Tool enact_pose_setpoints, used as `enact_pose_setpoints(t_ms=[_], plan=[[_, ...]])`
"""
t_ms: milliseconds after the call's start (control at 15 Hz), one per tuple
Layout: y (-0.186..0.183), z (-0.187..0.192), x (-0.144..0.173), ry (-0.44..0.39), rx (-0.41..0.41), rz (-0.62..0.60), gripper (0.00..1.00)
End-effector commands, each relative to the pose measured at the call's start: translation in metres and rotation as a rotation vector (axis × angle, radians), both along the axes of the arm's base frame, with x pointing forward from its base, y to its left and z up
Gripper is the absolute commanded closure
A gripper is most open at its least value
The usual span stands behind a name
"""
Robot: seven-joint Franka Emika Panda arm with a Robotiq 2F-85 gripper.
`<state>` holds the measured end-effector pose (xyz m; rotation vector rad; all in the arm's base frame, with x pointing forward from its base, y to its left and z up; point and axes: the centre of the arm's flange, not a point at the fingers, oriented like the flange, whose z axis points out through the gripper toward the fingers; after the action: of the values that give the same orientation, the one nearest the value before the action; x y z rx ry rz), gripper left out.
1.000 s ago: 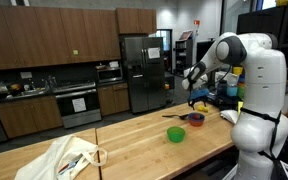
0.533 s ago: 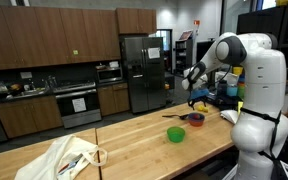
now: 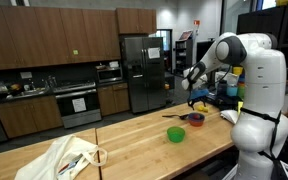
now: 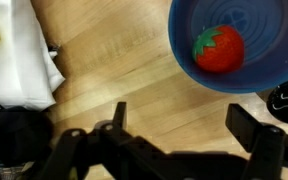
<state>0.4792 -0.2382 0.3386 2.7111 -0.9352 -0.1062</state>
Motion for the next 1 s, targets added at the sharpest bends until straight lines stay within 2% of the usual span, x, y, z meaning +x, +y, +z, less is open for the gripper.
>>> enact_pose_setpoints(t_ms=[0, 933], plan=[[0.000, -0.001, 0.000, 0.002, -0.001, -0.001, 0.00], [0.013, 0.005, -0.019, -0.003, 0.007, 0.045, 0.00]])
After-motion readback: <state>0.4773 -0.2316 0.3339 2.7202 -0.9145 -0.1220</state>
